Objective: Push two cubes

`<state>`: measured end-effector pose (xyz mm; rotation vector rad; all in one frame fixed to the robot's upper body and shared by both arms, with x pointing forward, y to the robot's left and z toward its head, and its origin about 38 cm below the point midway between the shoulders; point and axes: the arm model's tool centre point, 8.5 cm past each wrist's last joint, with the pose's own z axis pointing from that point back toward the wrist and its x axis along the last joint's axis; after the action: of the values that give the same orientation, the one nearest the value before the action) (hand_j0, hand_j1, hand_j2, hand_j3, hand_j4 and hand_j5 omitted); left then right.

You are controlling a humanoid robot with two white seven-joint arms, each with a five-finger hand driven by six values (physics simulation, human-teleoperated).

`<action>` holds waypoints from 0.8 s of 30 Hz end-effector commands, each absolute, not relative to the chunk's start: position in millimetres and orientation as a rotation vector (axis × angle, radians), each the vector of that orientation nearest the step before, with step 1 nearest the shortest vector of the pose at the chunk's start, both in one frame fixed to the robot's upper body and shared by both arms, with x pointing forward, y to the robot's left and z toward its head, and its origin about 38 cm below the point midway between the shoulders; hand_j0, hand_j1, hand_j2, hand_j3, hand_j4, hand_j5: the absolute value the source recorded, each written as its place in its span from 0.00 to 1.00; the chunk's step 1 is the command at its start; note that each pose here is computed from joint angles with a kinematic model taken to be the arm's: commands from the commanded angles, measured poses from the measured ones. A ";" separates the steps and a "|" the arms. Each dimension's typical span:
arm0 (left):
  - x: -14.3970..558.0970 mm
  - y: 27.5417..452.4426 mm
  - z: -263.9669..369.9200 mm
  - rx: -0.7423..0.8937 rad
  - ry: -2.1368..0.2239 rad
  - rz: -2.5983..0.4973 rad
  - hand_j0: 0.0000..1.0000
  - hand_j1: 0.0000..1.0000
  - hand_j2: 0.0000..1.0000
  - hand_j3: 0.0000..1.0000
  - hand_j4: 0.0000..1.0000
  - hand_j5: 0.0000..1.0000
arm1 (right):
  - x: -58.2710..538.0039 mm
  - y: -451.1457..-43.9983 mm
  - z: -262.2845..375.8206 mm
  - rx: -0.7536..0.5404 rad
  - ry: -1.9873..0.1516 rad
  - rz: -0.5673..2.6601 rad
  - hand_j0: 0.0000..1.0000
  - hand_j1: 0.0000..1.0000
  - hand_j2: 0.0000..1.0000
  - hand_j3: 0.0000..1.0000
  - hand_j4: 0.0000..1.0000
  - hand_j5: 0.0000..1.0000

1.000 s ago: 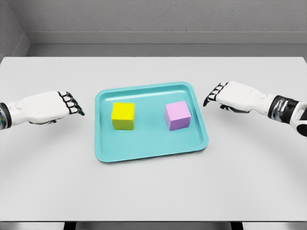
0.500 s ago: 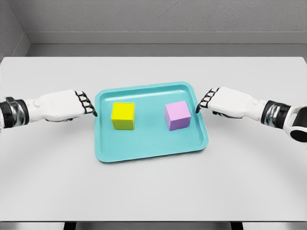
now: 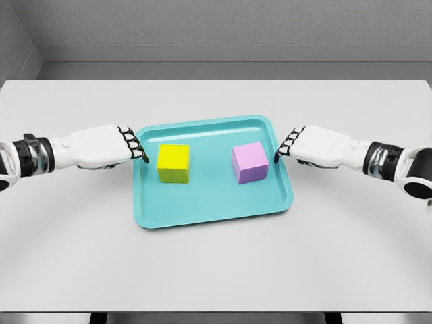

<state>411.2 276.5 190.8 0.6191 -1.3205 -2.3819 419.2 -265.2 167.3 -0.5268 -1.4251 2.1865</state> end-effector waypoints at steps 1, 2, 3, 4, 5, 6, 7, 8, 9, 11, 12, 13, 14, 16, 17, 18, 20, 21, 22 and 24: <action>412.4 272.8 189.2 0.609 -1.335 -2.371 0.77 0.77 0.77 0.77 0.77 0.77 | 418.0 -262.3 168.7 -0.532 -1.418 2.204 0.64 0.64 0.64 0.64 0.64 0.64; 412.4 272.3 189.0 0.609 -1.335 -2.371 0.77 0.77 0.77 0.77 0.77 0.77 | 417.3 -261.5 168.6 -0.535 -1.416 2.210 0.64 0.64 0.64 0.64 0.64 0.64; 412.4 272.3 189.0 0.609 -1.335 -2.371 0.77 0.77 0.77 0.77 0.77 0.77 | 417.6 -261.5 169.3 -0.536 -1.416 2.210 0.64 0.64 0.64 0.64 0.64 0.64; 412.4 272.2 189.1 0.608 -1.336 -2.370 0.77 0.77 0.77 0.77 0.77 0.77 | 418.3 -261.4 170.5 -0.541 -1.417 2.212 0.64 0.64 0.64 0.64 0.64 0.64; 412.9 269.3 189.1 0.607 -1.345 -2.369 0.77 0.77 0.77 0.77 0.77 0.77 | 420.0 -261.1 173.6 -0.550 -1.421 2.212 0.64 0.64 0.64 0.64 0.64 0.64; 415.5 270.6 189.6 0.611 -1.342 -2.363 0.77 0.77 0.77 0.77 0.77 0.77 | 420.6 -261.1 174.8 -0.553 -1.421 2.214 0.64 0.64 0.64 0.64 0.64 0.64; 416.3 269.6 189.2 0.613 -1.342 -2.364 0.77 0.77 0.77 0.77 0.77 0.77 | 420.4 -260.2 174.8 -0.551 -1.421 2.216 0.64 0.64 0.64 0.64 0.64 0.64; 416.3 269.6 189.2 0.613 -1.342 -2.364 0.77 0.77 0.77 0.77 0.77 0.77 | 420.0 -260.4 173.8 -0.545 -1.402 2.226 0.64 0.64 0.64 0.64 0.64 0.64; 416.7 270.4 188.7 0.613 -1.339 -2.362 0.77 0.77 0.77 0.77 0.77 0.77 | 419.6 -253.8 174.2 -0.538 -1.422 2.225 0.64 0.64 0.64 0.64 0.64 0.64; 417.8 272.7 187.0 0.613 -1.329 -2.358 0.77 0.77 0.77 0.77 0.77 0.77 | 415.9 -245.6 165.0 -0.505 -1.412 2.253 0.64 0.64 0.64 0.64 0.64 0.64; 417.8 272.9 186.3 0.611 -1.327 -2.359 0.77 0.77 0.77 0.77 0.77 0.77 | 415.5 -244.9 165.6 -0.505 -1.415 2.254 0.64 0.64 0.64 0.64 0.64 0.64; 418.0 272.0 186.4 0.610 -1.329 -2.360 0.77 0.77 0.77 0.77 0.77 0.77 | 413.5 -241.7 168.0 -0.507 -1.427 2.262 0.64 0.64 0.64 0.64 0.64 0.64; 418.6 271.1 185.2 0.605 -1.323 -2.367 0.77 0.77 0.77 0.77 0.77 0.77 | 413.0 -240.6 169.0 -0.508 -1.431 2.264 0.64 0.64 0.64 0.64 0.64 0.64; 419.6 271.1 185.8 0.608 -1.324 -2.365 0.77 0.77 0.77 0.77 0.77 0.77 | 411.1 -237.2 170.8 -0.508 -1.440 2.275 0.64 0.64 0.64 0.64 0.64 0.64; 419.6 267.8 185.6 0.603 -1.334 -2.364 0.77 0.77 0.77 0.77 0.77 0.77 | 409.3 -234.5 172.8 -0.506 -1.439 2.288 0.64 0.64 0.64 0.64 0.64 0.64; 421.1 264.1 186.3 0.602 -1.347 -2.360 0.77 0.77 0.77 0.77 0.77 0.77 | 409.4 -235.0 172.1 -0.503 -1.420 2.298 0.64 0.64 0.64 0.64 0.64 0.64; 421.2 263.1 185.3 0.600 -1.347 -2.361 0.77 0.77 0.77 0.77 0.77 0.77 | 411.1 -234.6 175.8 -0.512 -1.418 2.303 0.64 0.64 0.64 0.64 0.64 0.64; 421.3 259.5 184.7 0.594 -1.357 -2.359 0.77 0.77 0.77 0.77 0.77 0.77 | 411.6 -234.9 176.1 -0.514 -1.418 2.303 0.64 0.64 0.64 0.64 0.64 0.64; 421.6 258.9 185.0 0.594 -1.356 -2.361 0.77 0.77 0.77 0.77 0.77 0.77 | 412.5 -235.7 177.0 -0.519 -1.415 2.304 0.64 0.64 0.64 0.64 0.64 0.64; 421.7 255.6 183.8 0.586 -1.355 -2.364 0.77 0.77 0.77 0.77 0.77 0.77 | 412.8 -236.4 176.2 -0.525 -1.405 2.309 0.64 0.64 0.64 0.64 0.64 0.64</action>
<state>421.8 258.7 185.4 0.5966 -1.3503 -2.3669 412.7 -235.7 176.3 -0.5230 -1.4121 2.3081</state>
